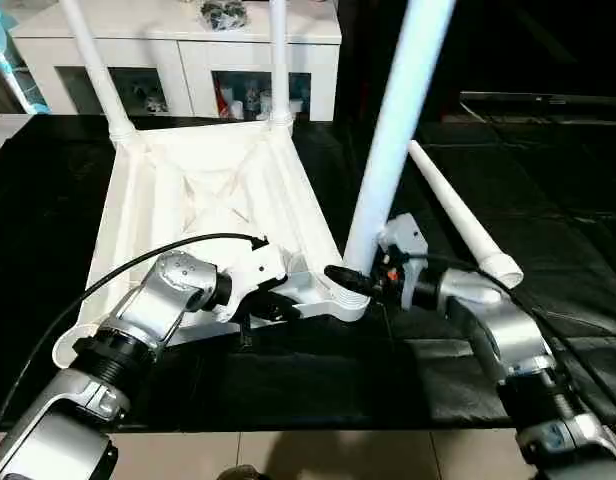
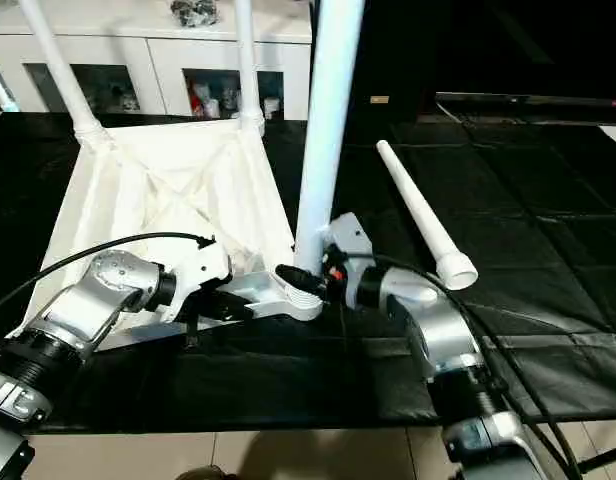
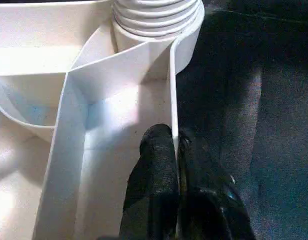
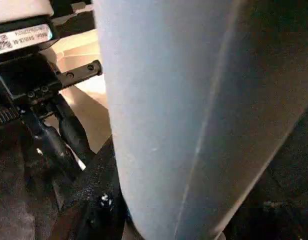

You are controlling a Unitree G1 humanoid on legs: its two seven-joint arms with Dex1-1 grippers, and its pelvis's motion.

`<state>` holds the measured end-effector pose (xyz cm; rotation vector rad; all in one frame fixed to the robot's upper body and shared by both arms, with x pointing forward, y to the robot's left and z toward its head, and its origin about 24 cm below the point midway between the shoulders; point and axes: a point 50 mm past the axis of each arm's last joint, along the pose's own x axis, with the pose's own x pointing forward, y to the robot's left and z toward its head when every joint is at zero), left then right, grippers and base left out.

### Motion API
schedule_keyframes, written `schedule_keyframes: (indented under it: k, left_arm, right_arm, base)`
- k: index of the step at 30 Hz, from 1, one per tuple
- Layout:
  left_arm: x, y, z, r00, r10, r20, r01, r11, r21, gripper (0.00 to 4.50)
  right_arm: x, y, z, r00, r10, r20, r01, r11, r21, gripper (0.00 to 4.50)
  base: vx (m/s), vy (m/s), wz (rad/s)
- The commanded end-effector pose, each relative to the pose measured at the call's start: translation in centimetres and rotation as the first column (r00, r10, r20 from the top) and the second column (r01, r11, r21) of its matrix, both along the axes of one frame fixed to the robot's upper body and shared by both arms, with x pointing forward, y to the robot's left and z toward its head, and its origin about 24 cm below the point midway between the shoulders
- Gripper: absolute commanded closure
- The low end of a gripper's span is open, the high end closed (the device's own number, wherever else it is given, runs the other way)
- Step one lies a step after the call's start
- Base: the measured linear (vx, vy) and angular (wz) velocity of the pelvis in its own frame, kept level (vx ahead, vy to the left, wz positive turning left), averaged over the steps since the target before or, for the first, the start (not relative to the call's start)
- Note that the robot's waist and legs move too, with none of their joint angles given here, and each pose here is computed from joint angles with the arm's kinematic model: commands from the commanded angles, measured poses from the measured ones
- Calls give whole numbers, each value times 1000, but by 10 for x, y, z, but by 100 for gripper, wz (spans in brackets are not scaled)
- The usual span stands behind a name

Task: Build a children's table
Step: Insert table leg to table base

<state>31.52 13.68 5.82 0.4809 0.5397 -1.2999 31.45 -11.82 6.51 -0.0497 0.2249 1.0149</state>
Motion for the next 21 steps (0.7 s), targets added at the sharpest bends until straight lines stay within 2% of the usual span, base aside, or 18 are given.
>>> schedule_keyframes:
  k: [1,6,8,13,17,21]
  left_arm:
    - [5,-4,7,999,-28,29,27,999,27,450]
    - [8,-3,9,1000,9,30,-10,1000,18,450]
    - [10,-1,9,999,23,30,-23,1000,19,450]
    - [13,1,11,999,41,34,-42,999,27,450]
    - [15,2,11,998,42,36,-44,999,33,450]
    - [16,2,12,999,37,39,-39,998,42,450]
  right_arm:
    - [-3,-1,-14,997,-7,-78,6,1000,-14,257]
    - [-6,-6,-18,993,-57,-107,63,996,57,257]
    - [-11,-8,-22,987,-98,-125,112,988,111,257]
    - [-23,-10,-34,979,-135,-150,162,970,182,257]
    - [-30,-10,-40,981,-132,-143,156,973,168,257]
    - [-36,-10,-47,990,-101,-95,107,992,64,257]
  base:
    - [0,0,0]
    - [0,0,0]
    - [0,0,0]
    - [0,0,0]
    - [0,0,0]
    - [0,0,0]
